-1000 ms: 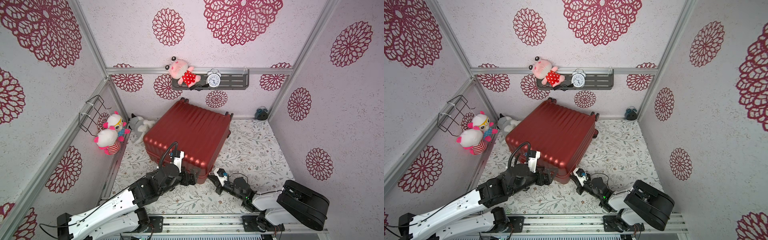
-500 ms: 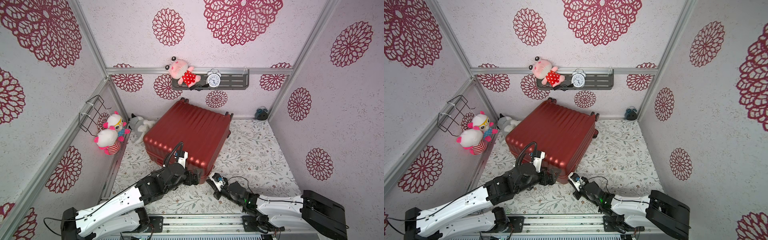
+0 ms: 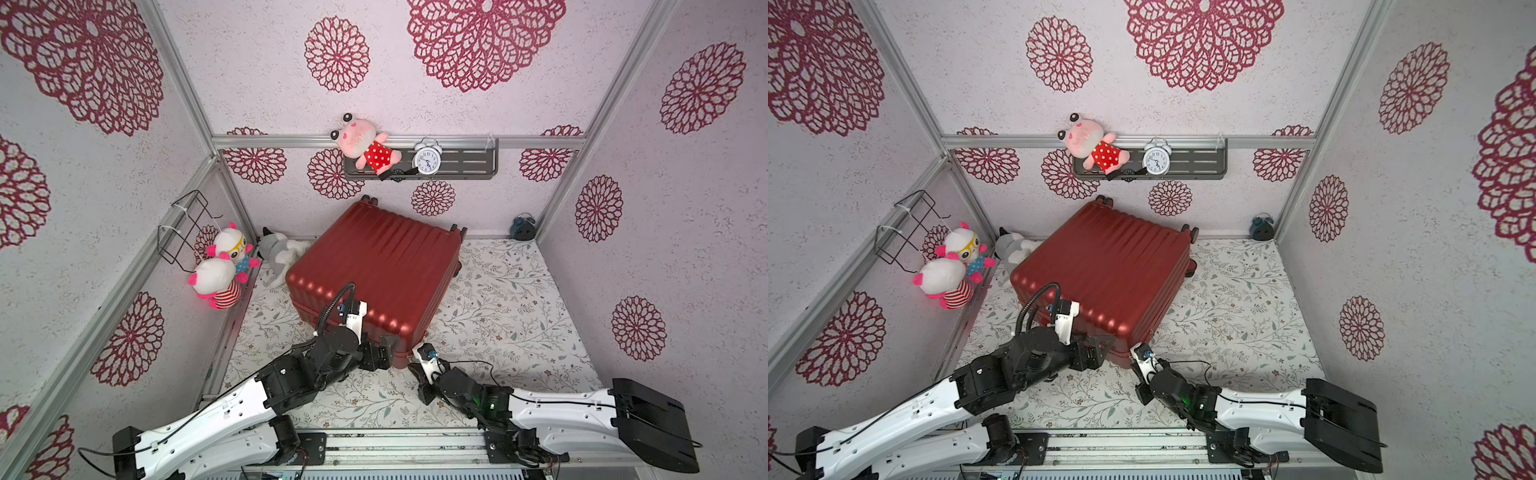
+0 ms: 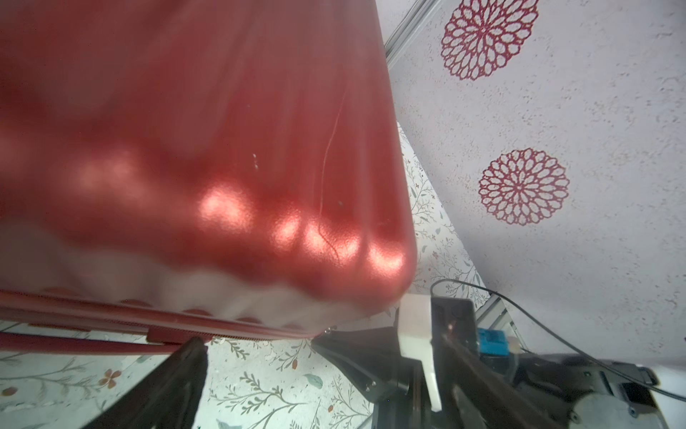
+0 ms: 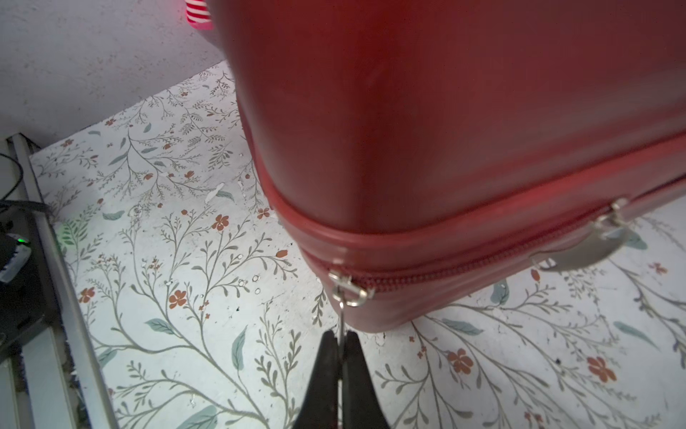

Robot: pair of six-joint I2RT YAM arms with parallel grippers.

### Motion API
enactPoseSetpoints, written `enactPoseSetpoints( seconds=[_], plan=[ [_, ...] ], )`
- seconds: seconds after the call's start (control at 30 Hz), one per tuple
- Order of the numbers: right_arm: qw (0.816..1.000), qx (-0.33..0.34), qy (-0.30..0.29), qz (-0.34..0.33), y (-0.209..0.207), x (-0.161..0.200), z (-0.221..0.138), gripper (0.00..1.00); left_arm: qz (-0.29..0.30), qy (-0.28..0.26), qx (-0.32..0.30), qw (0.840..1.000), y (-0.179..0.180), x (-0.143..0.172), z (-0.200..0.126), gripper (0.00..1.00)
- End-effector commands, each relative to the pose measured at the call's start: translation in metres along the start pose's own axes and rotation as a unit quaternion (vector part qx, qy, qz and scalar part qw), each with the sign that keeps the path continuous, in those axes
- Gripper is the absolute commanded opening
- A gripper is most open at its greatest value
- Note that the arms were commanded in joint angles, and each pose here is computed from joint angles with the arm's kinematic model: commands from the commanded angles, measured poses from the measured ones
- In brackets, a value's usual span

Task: Open the suitcase zippers
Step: Unzip the zipper on the suitcase, then adjust the suitcase at the center of the board.

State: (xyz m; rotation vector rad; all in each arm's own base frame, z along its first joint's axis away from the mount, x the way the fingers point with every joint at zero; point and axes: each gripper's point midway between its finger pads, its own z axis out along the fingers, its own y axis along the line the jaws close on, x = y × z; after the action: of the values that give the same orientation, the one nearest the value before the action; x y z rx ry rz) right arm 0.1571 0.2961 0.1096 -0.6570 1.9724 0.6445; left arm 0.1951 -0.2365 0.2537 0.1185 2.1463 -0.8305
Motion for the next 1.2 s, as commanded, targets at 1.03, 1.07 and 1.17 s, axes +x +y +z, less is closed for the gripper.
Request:
enactPoseSetpoints(
  seconds=[1.03,1.07,1.17],
  plan=[
    [0.993,0.072,-0.045,0.084,-0.062,0.005,-0.059,0.0,0.005,0.126,0.16,0.979,-0.08,0.026,0.102,0.98],
    [0.993,0.073,-0.045,0.084,-0.063,0.005,-0.06,0.0,0.006,0.128,0.162,0.978,-0.082,0.026,0.107,0.98],
    [0.992,0.079,-0.045,0.085,-0.068,0.004,-0.06,0.0,0.015,0.127,0.164,0.978,-0.087,0.021,0.119,0.98]
  ],
)
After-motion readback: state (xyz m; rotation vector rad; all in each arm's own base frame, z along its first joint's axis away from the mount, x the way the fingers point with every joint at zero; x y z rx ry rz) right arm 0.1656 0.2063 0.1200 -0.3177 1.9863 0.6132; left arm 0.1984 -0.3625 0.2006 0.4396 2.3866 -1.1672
